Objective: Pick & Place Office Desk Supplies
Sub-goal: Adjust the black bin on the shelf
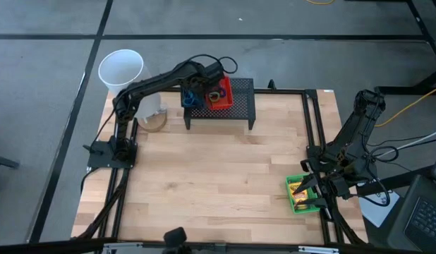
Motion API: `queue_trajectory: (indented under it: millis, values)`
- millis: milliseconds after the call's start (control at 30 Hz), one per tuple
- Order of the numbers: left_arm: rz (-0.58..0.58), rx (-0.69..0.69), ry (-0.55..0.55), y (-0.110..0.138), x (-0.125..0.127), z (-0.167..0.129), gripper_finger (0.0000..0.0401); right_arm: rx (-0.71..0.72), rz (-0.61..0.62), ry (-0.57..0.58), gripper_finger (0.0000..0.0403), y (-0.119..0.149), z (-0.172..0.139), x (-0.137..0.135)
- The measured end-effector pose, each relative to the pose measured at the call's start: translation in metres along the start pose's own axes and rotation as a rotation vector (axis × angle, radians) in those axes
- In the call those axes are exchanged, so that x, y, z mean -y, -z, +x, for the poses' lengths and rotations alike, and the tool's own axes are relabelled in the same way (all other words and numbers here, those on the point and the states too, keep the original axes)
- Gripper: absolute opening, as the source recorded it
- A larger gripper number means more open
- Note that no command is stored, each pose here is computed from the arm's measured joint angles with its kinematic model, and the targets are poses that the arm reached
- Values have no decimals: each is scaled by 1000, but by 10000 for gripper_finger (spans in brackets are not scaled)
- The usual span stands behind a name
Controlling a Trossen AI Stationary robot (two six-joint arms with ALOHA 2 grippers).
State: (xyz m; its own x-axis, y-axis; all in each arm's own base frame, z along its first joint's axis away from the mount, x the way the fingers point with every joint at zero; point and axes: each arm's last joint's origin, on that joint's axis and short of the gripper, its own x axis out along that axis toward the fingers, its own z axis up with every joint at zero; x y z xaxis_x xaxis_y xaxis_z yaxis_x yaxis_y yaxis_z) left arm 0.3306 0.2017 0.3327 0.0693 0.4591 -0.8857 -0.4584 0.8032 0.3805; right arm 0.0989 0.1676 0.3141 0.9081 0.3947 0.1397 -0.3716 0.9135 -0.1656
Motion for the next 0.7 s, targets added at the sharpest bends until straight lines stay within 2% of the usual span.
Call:
queue_trajectory:
  millis: [400, 567, 700]
  values:
    - [-57, 41, -59, -2, -33, 11, 2, 1, 14, -2, 139, 0, 0, 0]
    - [-72, 64, 5, -3, -39, 15, 1, 1, 14, -2, 139, 0, 0, 0]
    - [-61, 46, 9, -5, -37, 24, 1, -1, 16, 9, 139, 1, 1, 2]
